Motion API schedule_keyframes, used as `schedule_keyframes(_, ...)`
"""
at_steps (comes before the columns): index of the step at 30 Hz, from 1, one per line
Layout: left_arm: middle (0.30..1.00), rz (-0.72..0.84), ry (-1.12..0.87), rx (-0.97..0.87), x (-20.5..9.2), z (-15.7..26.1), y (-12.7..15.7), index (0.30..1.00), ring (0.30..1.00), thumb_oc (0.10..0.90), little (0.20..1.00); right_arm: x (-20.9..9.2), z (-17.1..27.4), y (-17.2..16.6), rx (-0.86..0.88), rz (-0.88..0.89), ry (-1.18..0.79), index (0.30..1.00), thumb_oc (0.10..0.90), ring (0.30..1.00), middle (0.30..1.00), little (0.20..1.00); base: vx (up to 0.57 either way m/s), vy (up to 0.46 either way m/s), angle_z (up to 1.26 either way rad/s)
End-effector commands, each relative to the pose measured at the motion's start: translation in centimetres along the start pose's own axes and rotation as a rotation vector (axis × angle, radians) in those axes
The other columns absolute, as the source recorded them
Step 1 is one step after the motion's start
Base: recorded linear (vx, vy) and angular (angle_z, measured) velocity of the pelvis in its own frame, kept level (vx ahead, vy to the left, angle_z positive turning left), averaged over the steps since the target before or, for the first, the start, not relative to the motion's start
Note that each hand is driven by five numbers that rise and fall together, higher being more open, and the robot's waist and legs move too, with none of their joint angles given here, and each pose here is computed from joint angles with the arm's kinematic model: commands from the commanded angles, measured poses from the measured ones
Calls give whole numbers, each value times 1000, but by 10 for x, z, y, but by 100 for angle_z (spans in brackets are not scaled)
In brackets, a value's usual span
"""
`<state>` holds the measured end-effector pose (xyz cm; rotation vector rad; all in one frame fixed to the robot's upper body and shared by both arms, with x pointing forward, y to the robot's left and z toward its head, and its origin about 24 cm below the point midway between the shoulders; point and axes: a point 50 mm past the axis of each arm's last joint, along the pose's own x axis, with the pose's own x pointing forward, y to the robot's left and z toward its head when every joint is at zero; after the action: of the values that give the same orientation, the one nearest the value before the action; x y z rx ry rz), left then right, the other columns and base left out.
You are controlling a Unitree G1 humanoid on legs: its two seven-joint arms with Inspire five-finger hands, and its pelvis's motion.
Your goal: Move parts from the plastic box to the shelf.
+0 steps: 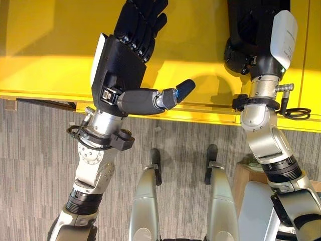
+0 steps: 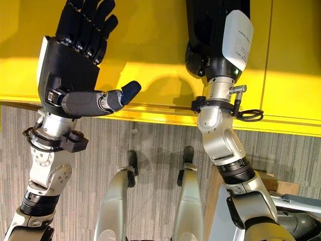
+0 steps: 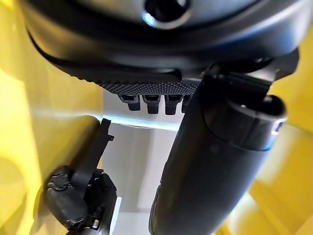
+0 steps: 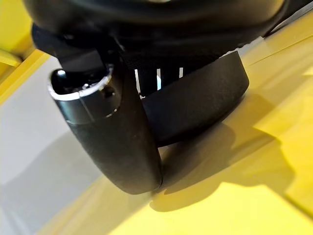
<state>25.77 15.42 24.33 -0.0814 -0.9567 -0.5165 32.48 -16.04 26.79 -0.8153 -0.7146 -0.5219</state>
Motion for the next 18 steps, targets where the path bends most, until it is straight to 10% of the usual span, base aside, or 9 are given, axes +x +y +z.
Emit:
schedule_keyframes(1,1000,-86,-274,52,17,48,-6,1000,1000,900,1000,5,-2,5,47,19,63,300,400,300,300,300,46,13,0)
schedule_keyframes(12,1000,-89,-254,11,12,44,-12,1000,1000,900,1000,-23,-14,28,160,107,201,300,400,300,300,300,53,11,0)
schedule_keyframes(14,1000,-90,-254,4,11,44,-13,1000,1000,900,1000,-26,-14,32,170,128,200,1000,900,1000,1000,1000,0,0,0)
schedule_keyframes(18,1000,-95,-249,-8,11,41,-14,1000,1000,900,1000,-38,-17,50,175,294,239,1000,900,1000,1000,1000,8,-2,0)
